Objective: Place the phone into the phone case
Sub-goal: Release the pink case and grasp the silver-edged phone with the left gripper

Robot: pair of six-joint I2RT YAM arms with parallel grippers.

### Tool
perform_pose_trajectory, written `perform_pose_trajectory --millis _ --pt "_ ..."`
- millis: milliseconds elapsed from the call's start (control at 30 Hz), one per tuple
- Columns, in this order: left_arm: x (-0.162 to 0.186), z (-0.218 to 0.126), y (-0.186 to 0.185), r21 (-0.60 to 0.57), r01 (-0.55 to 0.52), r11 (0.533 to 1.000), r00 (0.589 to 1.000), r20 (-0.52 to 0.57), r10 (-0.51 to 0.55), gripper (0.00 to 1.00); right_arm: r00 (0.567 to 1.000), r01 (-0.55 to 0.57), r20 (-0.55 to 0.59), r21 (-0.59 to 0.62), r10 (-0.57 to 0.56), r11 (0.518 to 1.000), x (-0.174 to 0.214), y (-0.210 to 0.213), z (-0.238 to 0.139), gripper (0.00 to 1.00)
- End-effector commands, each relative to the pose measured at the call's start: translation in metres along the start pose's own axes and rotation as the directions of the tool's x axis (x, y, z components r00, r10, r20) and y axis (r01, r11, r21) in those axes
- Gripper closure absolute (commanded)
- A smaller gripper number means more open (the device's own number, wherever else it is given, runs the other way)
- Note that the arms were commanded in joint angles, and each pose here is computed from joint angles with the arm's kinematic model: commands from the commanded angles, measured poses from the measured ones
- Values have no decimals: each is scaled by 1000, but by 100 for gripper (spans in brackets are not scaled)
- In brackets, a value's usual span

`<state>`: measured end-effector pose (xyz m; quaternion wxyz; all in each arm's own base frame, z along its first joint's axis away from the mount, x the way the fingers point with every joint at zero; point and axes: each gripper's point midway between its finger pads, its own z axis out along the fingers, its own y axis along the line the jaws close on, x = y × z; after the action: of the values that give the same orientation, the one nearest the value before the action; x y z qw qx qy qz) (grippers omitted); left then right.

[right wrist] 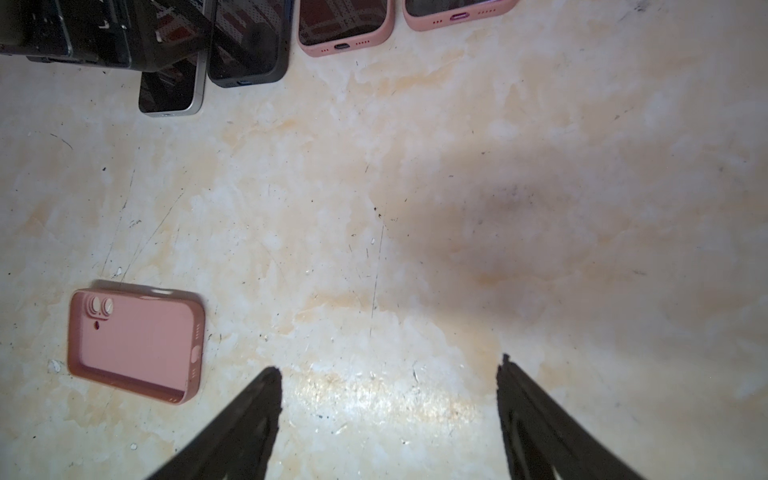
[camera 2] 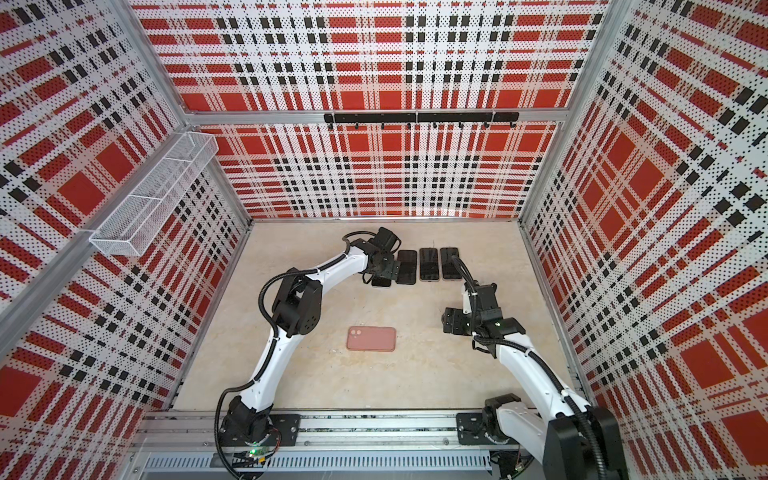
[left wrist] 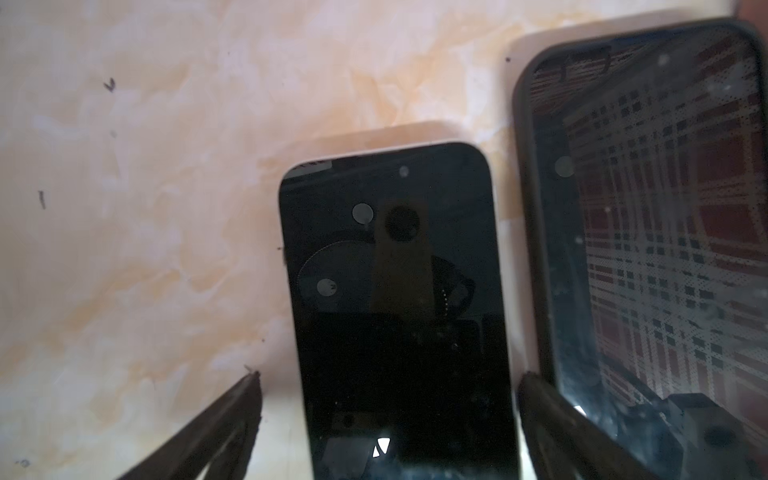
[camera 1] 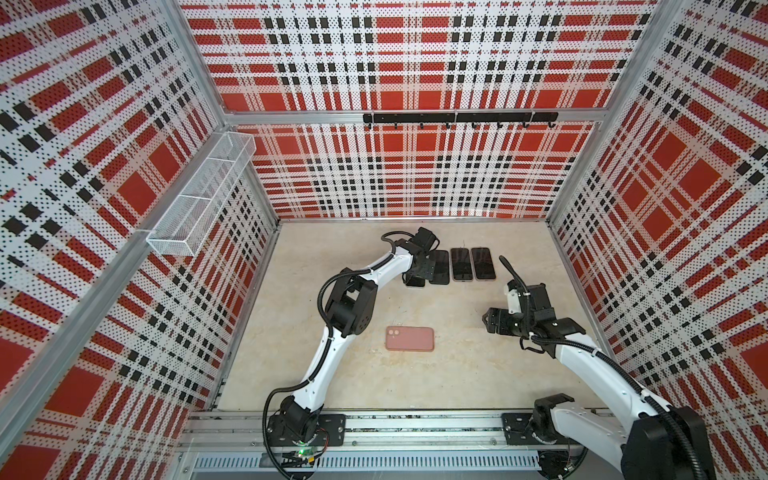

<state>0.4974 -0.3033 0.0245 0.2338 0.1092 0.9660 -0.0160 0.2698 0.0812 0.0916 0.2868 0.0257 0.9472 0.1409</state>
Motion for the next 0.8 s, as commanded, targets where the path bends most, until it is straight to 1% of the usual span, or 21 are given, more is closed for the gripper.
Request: perform_pose_trajectory --millis 0,33,100,300,333,400,500,600,767 --pt "15 21 2 -15 -25 1000 998 -52 24 2 1000 1 2 10 -1 1000 1 -3 3 17" --pt "18 22 2 -16 -25 1000 998 -58 24 1 1000 2 4 10 -2 1000 0 -3 2 17" --pt "23 26 2 -15 -23 1000 997 -78 22 5 1000 3 7 11 -3 1000 0 -4 2 17" --pt "32 30 5 -22 -10 1000 994 -109 8 26 1000 8 1 14 -8 1000 1 -5 5 17" --pt "31 27 5 -21 -4 1000 994 -105 2 27 1000 10 0 13 -10 1000 1 -4 5 17" --pt "28 21 6 -19 6 1000 995 -97 -8 29 1000 15 0 6 -15 1000 0 -3 6 17" --pt "18 0 9 -13 31 999 997 -69 -32 30 1000 24 12 -30 -23 999 -2 3 5 18" --pt "14 -23 13 13 82 997 996 -47 -81 31 998 31 52 -116 -25 993 -9 19 3 18" --pt "20 -54 27 58 190 980 982 -24 -189 32 984 44 177 -273 5 961 -30 53 0 21"
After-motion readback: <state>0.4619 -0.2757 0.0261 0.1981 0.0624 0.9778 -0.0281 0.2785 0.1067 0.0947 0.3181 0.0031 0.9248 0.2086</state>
